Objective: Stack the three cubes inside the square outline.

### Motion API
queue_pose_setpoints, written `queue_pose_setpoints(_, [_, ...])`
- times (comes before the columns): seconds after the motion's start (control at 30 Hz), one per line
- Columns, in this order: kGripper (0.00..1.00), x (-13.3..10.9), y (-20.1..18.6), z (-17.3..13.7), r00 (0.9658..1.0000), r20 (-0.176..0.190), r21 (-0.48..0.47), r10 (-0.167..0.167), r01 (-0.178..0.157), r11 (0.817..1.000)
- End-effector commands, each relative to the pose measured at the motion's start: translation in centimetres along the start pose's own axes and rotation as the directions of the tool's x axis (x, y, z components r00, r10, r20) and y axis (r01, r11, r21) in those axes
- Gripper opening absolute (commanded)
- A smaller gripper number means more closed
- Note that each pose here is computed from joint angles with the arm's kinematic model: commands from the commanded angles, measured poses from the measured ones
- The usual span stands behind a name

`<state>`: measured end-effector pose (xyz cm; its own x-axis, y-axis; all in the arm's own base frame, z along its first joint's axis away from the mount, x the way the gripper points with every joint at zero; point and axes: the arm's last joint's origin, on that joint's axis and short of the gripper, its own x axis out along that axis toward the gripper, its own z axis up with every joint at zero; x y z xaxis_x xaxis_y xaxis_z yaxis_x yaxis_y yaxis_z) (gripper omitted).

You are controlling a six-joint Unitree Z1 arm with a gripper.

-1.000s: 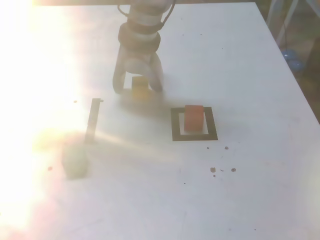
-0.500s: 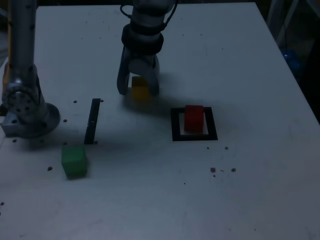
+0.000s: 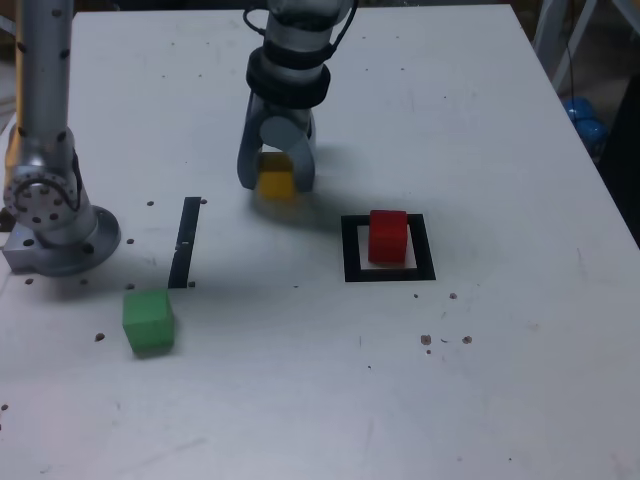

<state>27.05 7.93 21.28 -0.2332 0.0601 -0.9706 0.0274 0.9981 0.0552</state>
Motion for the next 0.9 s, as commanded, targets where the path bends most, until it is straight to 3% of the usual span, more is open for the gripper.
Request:
queue_pose_setpoints(0.0, [0.33,-0.4,-0.2,0.1,1.0000,0.004,0.006,-0.002,0.001,1.000])
queue_pose_setpoints(0.2, [0.33,-2.4,-1.3,0.6,1.0000,0.004,0.010,-0.001,0.001,1.000])
queue_pose_setpoints(0.6, [0.33,-7.6,-5.8,3.3,0.9989,0.035,0.047,0.031,-0.032,0.998])
queue_pose_setpoints(0.87, [0.33,-9.1,-8.3,5.8,0.9986,0.050,0.083,0.019,-0.023,0.996])
